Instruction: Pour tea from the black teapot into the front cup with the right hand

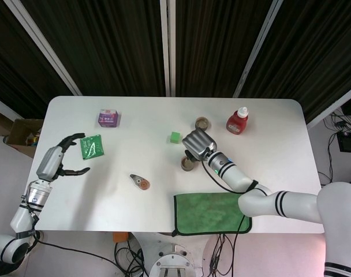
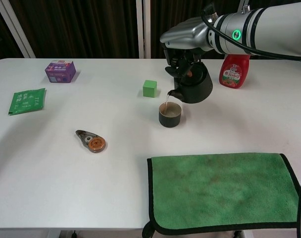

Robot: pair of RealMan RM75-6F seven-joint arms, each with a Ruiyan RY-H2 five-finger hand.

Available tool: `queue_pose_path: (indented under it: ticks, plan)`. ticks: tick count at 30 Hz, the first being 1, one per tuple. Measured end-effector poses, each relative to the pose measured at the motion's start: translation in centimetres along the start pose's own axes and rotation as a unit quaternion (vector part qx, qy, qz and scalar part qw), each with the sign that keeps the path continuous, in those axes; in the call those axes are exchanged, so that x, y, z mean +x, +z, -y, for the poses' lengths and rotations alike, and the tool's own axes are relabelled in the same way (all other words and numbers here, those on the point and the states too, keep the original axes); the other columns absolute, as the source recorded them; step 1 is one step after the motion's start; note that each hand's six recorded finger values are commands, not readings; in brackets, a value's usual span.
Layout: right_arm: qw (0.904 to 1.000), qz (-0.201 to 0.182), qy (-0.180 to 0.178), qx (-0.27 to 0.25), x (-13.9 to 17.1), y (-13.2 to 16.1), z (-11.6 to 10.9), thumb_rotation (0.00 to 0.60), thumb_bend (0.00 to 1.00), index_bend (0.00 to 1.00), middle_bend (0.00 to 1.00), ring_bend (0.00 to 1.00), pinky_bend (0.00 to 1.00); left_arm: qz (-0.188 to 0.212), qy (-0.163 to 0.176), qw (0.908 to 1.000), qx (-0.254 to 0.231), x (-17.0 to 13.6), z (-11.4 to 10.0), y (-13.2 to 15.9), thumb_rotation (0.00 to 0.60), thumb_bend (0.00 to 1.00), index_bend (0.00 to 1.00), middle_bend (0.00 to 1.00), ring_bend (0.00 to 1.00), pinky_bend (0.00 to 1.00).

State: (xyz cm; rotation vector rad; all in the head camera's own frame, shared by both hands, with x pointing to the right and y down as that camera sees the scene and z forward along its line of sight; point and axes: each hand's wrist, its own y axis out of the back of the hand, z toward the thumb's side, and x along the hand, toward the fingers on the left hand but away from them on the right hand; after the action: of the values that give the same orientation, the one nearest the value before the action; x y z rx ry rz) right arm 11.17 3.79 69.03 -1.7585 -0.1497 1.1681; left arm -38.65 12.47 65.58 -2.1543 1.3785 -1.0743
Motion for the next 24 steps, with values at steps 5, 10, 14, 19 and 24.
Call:
queue_pose_path:
  ticks: [5,10,14,19,24]
  plan:
    - [1.0,0.001,0.0,0.002,0.08,-0.11,-0.05,0.557,0.65,1.0,1.0,0.92,0.69,0.001,0.0,1.0,0.0,0.04,0.03,0.06,0.6,0.12,0.17,0.18,0.17,0.27]
    - [1.0,0.002,0.001,0.006,0.09,-0.23,0.0,0.556,0.65,1.0,1.0,0.92,0.69,0.001,-0.001,1.0,0.001,0.08,0.06,0.1,0.6,0.12,0.17,0.18,0.17,0.27]
    - [0.9999,0.004,0.002,0.011,0.05,-0.31,0.08,0.557,0.65,1.0,1.0,0.92,0.69,0.0,0.0,1.0,0.001,0.08,0.04,0.07,0.6,0.12,0.17,0.18,0.17,0.27]
    - [0.9999,0.005,0.002,0.012,0.03,-0.33,0.12,0.557,0.66,1.0,1.0,0.92,0.69,0.0,0.0,1.0,0.001,0.05,-0.01,0.03,0.6,0.12,0.17,0.18,0.17,0.27]
    - [0.9999,0.006,0.002,0.013,0.02,-0.38,0.18,0.558,0.66,1.0,1.0,0.92,0.69,-0.001,0.0,1.0,0.001,0.01,-0.02,-0.04,0.6,0.12,0.17,0.18,0.17,0.27]
